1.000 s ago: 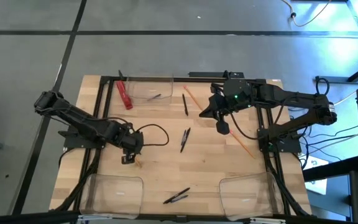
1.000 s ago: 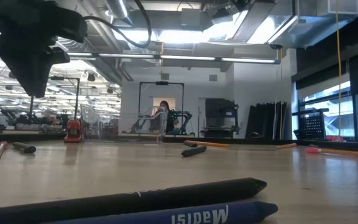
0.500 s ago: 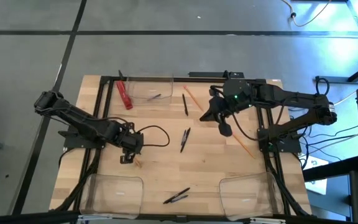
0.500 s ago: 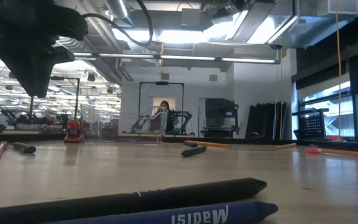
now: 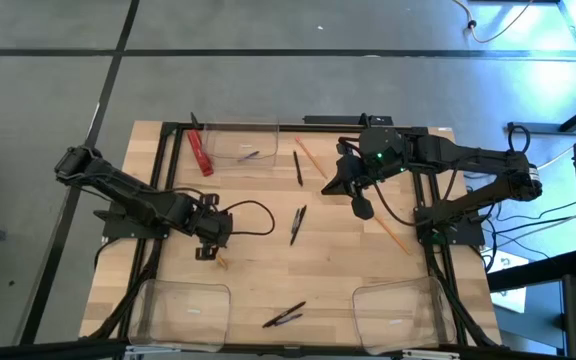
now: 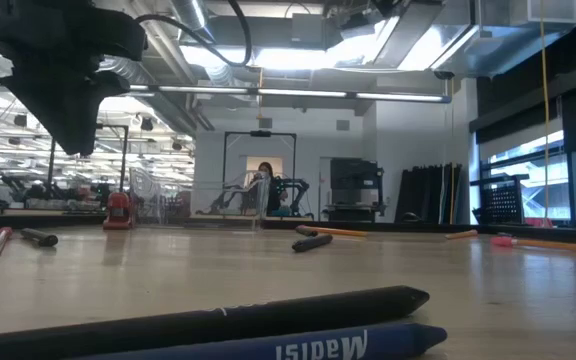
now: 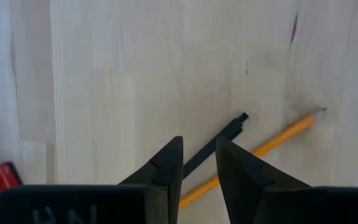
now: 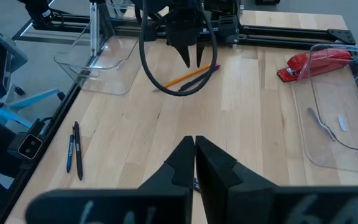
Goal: Sort crayons/erasers/pens/pencils in bins
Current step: Put the black pen into the bottom left transparent bin
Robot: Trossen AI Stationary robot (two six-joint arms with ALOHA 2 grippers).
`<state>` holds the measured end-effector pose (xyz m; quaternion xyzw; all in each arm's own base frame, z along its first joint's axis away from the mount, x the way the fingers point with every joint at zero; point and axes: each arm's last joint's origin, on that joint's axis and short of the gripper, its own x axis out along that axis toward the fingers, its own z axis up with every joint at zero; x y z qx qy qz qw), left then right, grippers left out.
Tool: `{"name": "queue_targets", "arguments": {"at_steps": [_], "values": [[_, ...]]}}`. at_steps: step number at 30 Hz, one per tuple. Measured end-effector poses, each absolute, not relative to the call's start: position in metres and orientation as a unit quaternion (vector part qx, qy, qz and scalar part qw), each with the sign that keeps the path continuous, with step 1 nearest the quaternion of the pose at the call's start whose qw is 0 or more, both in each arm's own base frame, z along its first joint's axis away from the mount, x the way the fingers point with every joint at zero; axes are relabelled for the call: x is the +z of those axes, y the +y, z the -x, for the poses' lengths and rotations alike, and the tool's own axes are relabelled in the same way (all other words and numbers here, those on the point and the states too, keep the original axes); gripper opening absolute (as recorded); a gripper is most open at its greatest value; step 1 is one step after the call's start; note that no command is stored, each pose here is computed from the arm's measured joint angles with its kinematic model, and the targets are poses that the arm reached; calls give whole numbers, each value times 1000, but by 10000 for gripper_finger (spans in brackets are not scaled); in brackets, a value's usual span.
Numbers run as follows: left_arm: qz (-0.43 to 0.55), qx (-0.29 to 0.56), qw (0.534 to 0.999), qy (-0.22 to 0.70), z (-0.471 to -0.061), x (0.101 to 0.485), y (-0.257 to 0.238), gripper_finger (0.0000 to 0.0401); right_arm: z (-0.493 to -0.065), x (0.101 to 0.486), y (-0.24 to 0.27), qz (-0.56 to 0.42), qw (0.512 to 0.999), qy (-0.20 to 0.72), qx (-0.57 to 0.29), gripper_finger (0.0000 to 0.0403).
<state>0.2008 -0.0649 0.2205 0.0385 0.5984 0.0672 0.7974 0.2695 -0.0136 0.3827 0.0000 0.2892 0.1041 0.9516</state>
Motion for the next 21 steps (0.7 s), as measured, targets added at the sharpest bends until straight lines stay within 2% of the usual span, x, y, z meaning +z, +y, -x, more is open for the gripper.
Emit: {"name": "queue_targets", "arguments": {"at_steps": [10,17,21], "values": [[-54,47,798,599,-201,221,-66,84,-269,383,-14,0,952,289,104,17],[-54,46,798,599,-201,221,-66,59,-269,383,-14,0,952,289,104,17],[-53,46,799,597,-202,221,-66,60,-270,383,-14,0,952,289,104,17]]}}
